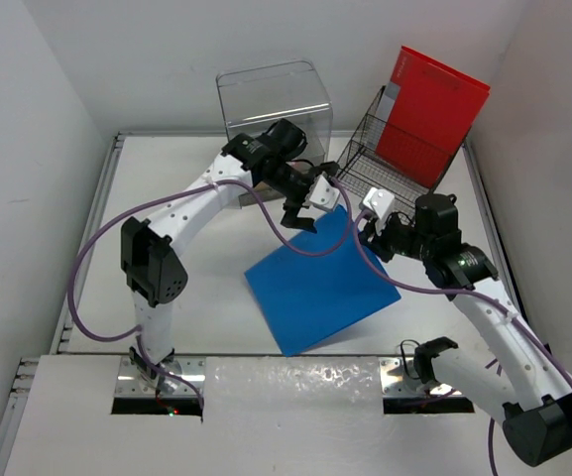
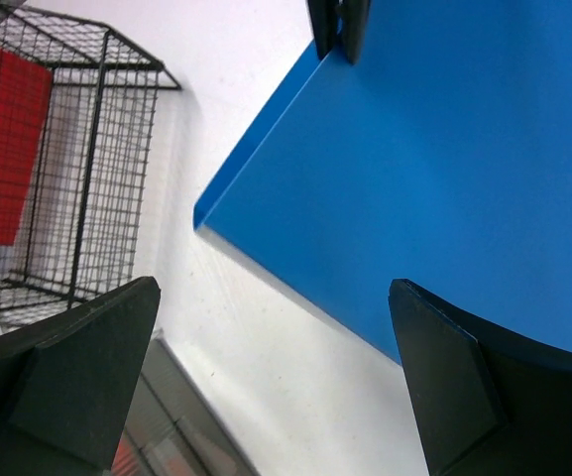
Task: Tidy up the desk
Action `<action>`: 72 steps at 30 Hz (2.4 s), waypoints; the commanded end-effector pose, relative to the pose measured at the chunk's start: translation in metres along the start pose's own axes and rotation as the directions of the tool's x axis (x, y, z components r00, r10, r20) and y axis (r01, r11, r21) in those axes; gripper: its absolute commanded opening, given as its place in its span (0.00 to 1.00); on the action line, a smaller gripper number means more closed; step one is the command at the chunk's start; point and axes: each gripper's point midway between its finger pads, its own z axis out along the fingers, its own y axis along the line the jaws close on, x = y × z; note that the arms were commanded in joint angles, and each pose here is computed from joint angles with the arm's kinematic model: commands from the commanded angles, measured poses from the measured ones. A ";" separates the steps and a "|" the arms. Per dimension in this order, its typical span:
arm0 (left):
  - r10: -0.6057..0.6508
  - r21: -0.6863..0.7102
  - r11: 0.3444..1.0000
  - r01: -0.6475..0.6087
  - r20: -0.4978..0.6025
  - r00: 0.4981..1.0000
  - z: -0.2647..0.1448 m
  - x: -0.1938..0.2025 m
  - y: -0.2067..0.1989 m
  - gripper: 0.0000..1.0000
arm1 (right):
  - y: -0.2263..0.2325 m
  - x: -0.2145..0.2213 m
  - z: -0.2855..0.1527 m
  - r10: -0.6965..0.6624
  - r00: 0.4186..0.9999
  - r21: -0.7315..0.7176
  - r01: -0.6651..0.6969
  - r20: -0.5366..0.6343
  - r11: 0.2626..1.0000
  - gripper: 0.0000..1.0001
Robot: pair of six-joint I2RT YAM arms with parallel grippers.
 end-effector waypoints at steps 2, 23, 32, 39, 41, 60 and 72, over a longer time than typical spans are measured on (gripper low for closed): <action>-0.013 0.016 1.000 0.011 0.098 0.995 0.010 -0.011 -0.002 1.00 | -0.002 -0.022 0.001 -0.067 0.994 -0.008 0.068 0.081 0.998 0.00; -0.263 0.122 0.960 0.251 0.092 0.960 0.047 0.030 -0.012 1.00 | 0.013 -0.005 0.024 -0.033 0.998 -0.083 0.037 0.050 0.996 0.00; -0.322 0.267 0.920 0.287 0.098 0.942 0.047 0.030 -0.046 0.00 | 0.016 0.004 0.028 -0.020 0.999 -0.094 0.023 0.026 0.995 0.00; -0.284 0.158 0.953 0.260 0.149 0.947 0.019 0.000 -0.042 0.00 | -0.022 -0.006 0.009 0.047 0.999 0.142 -0.046 -0.001 0.989 0.99; -0.295 0.085 0.955 0.286 0.147 0.944 0.007 -0.010 -0.028 0.00 | -0.029 -0.013 0.003 0.095 0.995 0.171 -0.096 0.011 0.981 0.99; -0.338 -0.398 0.831 0.388 0.194 0.921 -0.105 -0.089 0.041 0.00 | -0.059 -0.086 -0.050 0.179 0.966 0.111 -0.201 0.186 0.973 0.99; -0.266 -0.544 0.742 0.391 0.298 0.917 -0.174 -0.149 0.053 0.00 | -0.095 -0.086 -0.081 0.319 0.886 0.161 -0.388 0.337 0.908 0.99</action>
